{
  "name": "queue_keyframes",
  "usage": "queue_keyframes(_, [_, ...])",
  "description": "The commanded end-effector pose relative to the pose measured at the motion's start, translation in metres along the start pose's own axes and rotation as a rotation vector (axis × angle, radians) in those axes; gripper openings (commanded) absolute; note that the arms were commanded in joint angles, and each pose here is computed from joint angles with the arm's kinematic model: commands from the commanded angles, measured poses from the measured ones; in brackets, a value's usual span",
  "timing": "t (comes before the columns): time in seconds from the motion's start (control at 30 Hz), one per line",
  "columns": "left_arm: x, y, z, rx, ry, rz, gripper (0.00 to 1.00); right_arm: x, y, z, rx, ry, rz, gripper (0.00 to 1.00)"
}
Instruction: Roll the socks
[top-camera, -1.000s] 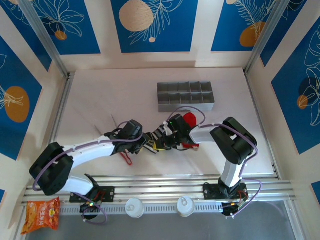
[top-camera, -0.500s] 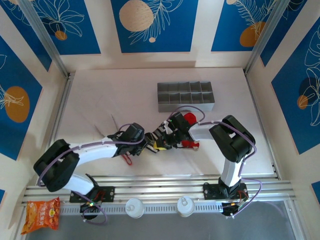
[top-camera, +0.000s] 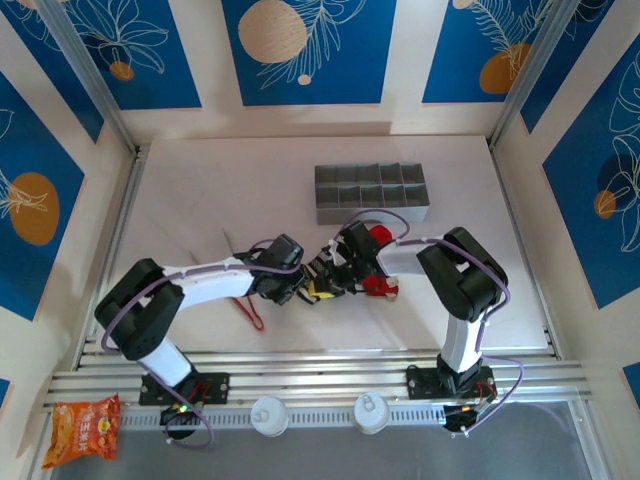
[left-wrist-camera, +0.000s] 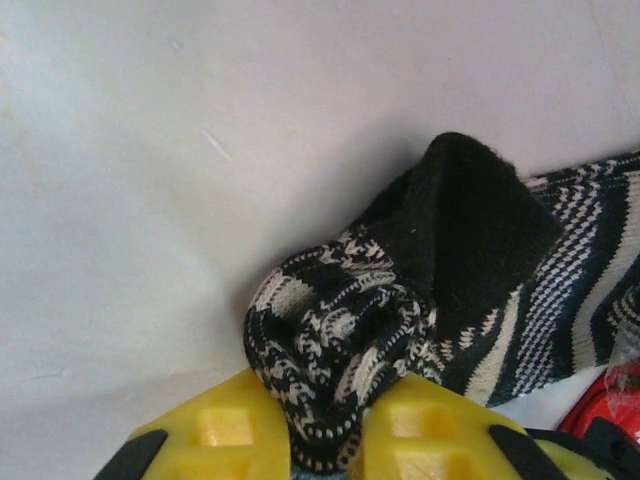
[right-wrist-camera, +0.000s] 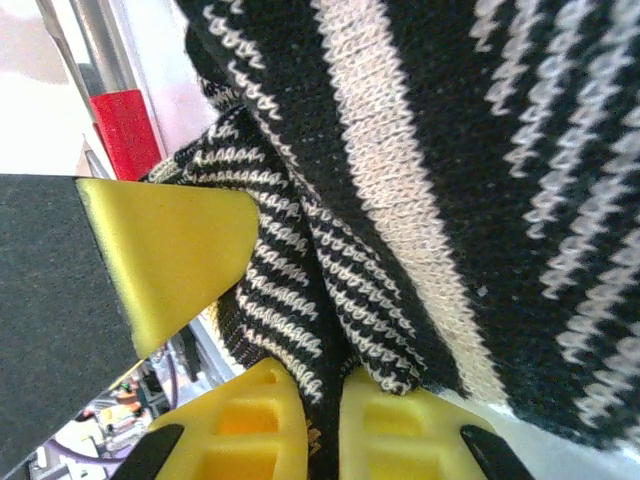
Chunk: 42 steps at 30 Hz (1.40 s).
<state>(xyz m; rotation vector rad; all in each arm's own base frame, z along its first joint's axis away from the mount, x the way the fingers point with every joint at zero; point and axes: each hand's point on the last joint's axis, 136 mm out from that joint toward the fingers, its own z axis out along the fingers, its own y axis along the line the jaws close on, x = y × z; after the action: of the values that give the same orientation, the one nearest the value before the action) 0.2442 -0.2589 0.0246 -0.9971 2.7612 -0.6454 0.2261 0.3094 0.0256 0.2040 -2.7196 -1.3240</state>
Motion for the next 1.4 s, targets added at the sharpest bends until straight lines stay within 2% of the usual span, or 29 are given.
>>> queue_keyframes(0.0, [0.024,0.093,0.014,-0.375,0.112,-0.032,0.08,0.016,-0.065,-0.002,0.332,-0.023,-0.034,0.12])
queue_keyframes(0.13, [0.026,0.099,0.009,-0.452,0.127,-0.038,0.04,0.010,-0.033,-0.018,0.368,-0.174,-0.337,0.41])
queue_keyframes(0.17, [0.027,0.098,0.009,-0.458,0.130,-0.042,0.04,0.009,-0.025,-0.022,0.368,-0.217,-0.395,0.46])
queue_keyframes(0.37, [0.030,0.092,0.009,-0.495,0.147,-0.057,0.02,0.015,0.012,-0.037,0.326,-0.377,-0.625,0.52])
queue_keyframes(0.53, [0.030,0.085,0.005,-0.551,0.152,-0.039,0.01,0.022,0.037,-0.038,0.372,-0.512,-0.864,0.57])
queue_keyframes(0.77, [0.033,0.083,0.005,-0.569,0.172,-0.040,0.00,0.013,0.036,-0.025,0.524,-0.489,-1.000,0.59])
queue_keyframes(0.97, [0.035,0.079,0.006,-0.552,0.186,-0.056,0.01,0.008,0.019,-0.007,0.629,-0.441,-1.007,0.57])
queue_keyframes(1.27, [0.040,0.080,0.005,-0.532,0.218,-0.130,0.00,0.016,-0.022,0.007,0.774,-0.376,-0.911,0.46])
queue_keyframes(1.37, [0.044,0.082,0.006,-0.519,0.239,-0.170,0.00,0.015,-0.028,0.009,0.812,-0.351,-0.910,0.33])
